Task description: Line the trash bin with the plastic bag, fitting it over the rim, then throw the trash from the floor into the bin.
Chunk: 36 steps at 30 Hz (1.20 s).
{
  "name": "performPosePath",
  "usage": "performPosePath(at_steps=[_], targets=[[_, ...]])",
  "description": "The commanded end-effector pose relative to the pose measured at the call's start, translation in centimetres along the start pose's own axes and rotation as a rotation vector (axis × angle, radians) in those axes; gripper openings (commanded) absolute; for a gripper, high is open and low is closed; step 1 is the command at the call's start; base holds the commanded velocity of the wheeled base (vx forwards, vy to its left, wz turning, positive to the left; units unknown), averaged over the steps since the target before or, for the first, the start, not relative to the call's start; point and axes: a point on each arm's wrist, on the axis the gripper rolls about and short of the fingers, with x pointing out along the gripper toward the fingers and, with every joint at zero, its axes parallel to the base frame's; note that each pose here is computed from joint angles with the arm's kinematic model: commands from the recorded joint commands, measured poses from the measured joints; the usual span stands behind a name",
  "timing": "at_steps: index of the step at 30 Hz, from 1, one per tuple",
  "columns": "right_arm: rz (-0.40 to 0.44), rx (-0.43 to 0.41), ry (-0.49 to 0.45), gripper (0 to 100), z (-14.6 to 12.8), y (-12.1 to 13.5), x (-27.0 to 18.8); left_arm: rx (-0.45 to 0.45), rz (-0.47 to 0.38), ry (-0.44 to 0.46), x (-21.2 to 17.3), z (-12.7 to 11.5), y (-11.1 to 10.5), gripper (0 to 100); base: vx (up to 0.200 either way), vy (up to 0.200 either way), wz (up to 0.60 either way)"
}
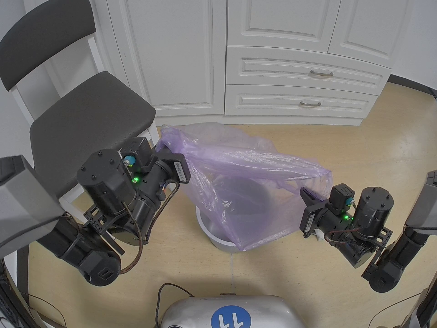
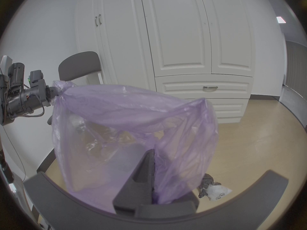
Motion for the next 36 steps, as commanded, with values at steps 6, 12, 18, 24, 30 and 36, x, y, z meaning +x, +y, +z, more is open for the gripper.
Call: performPosePath(at_steps=[6, 12, 18, 24, 30, 36], targets=[[-0.013, 0.01, 0.025, 0, -1.2, -0.1, 0.9, 0.004, 0.028, 0.013, 1.5, -2.1, 0.5, 0, 0.0, 0.0, 0.0], [-0.045, 0.009, 0.03, 0, -1.3, -1.1, 1.0, -0.002, 0.067, 0.013, 2.1, -2.3, 1.9, 0, 0.0, 0.0, 0.0], [-0.056, 0.013, 0.017, 0, -0.8, -1.9, 0.9, -0.012, 0.082, 0.016, 2.4, -2.4, 2.8, 0, 0.0, 0.0, 0.0], [-0.066, 0.016, 0.02, 0, -0.6, -2.7, 0.9, -0.005, 0.092, 0.018, 2.6, -2.4, 3.8, 0, 0.0, 0.0, 0.0], [-0.073, 0.017, 0.023, 0, -0.6, -3.3, 1.0, -0.001, 0.098, 0.022, 2.6, -2.5, 4.4, 0, 0.0, 0.0, 0.0], [-0.079, 0.017, 0.031, 0, -0.7, -4.0, 1.0, 0.008, 0.066, 0.048, 2.2, -2.8, 4.9, 0, 0.0, 0.0, 0.0]])
